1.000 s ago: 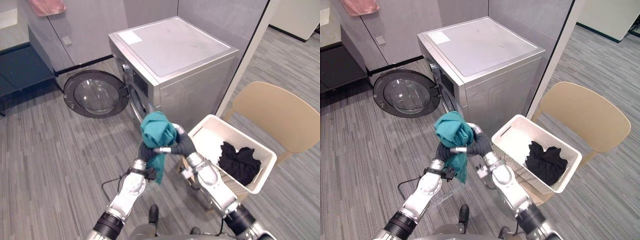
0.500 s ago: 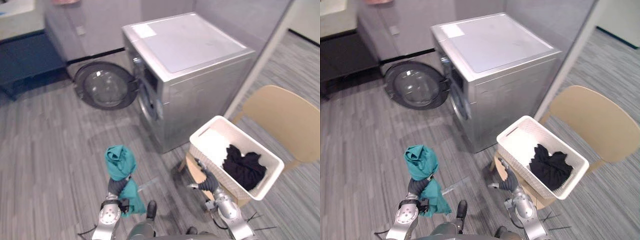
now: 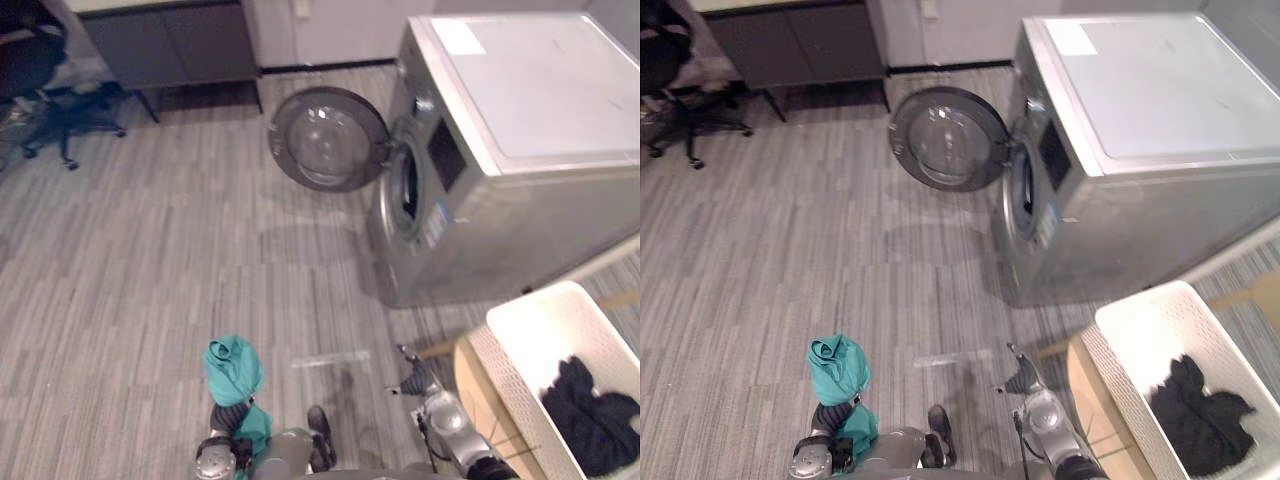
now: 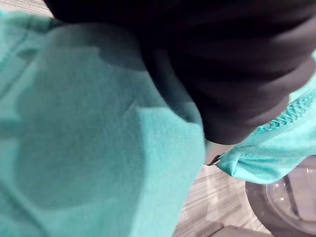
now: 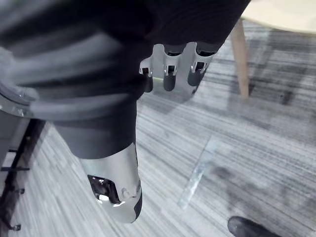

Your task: Pick up the laundry basket with both hands and put the clothes into the washing machine.

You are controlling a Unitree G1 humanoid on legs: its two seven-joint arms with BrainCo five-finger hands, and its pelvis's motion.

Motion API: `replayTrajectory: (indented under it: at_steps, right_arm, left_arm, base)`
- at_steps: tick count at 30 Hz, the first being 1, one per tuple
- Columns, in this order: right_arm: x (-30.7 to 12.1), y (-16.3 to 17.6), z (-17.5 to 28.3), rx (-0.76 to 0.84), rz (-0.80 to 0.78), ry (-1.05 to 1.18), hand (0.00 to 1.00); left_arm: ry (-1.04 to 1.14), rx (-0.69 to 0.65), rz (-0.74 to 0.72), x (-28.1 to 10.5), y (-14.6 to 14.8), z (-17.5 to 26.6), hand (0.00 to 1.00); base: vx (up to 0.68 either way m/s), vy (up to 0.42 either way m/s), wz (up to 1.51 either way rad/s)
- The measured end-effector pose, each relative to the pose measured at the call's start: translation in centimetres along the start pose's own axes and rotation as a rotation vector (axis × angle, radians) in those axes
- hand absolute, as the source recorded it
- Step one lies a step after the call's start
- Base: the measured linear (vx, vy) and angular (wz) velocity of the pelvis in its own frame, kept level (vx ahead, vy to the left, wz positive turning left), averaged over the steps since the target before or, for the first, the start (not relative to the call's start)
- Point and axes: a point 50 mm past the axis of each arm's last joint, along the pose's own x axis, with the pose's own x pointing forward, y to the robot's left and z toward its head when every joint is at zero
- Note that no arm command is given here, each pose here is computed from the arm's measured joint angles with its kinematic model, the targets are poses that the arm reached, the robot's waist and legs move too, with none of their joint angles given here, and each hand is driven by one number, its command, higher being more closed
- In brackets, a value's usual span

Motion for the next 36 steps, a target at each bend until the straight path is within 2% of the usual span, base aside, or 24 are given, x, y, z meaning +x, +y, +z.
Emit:
replayTrajectory:
  at_steps: [4,10,15,19,23,27,31,36]
  right_arm:
    - [0.0,0.1,0.1,0.007,0.001,-0.001,0.0]
    - [0.4,-0.3,0.9,0.045,-0.025,-0.024,0.0]
    - [0.2,-0.4,1.0,0.065,-0.026,-0.033,0.0]
    - [0.2,-0.3,1.6,0.084,-0.032,-0.058,0.0]
    - [0.3,-1.2,1.3,0.12,-0.068,-0.048,0.0]
    - [0.1,-1.4,0.8,0.141,-0.093,-0.028,0.0]
    - [-0.4,-1.6,-0.3,0.122,-0.102,0.002,0.0]
    - [-0.4,0.5,0.6,0.137,-0.048,-0.021,0.0]
  left_arm:
    - [-0.019,0.006,0.002,0.4,0.2,0.7,1.0]
    - [-0.087,0.023,-0.047,1.3,-1.1,2.9,1.0]
    - [-0.082,0.027,-0.074,0.8,-1.5,2.4,1.0]
    - [-0.051,0.018,-0.091,0.4,-1.9,1.6,1.0]
    - [-0.113,0.005,-0.124,1.2,-3.0,3.6,1.0]
    - [-0.138,0.001,-0.131,1.4,-3.4,4.5,1.0]
    - [-0.061,0.004,-0.153,0.9,-4.2,2.6,1.0]
    - [-0.067,0.052,-0.111,1.4,-2.0,2.6,1.0]
  base:
    - [0.24,0.074,0.97]
    - [0.33,-0.047,0.76]
    - [0.45,-0.224,0.66]
    - [0.55,-0.192,-0.83]
    - [0.43,-0.011,-0.83]
    - [0.29,0.17,-0.86]
    - [0.29,0.409,-1.45]
    - [0.18,0.34,-1.57]
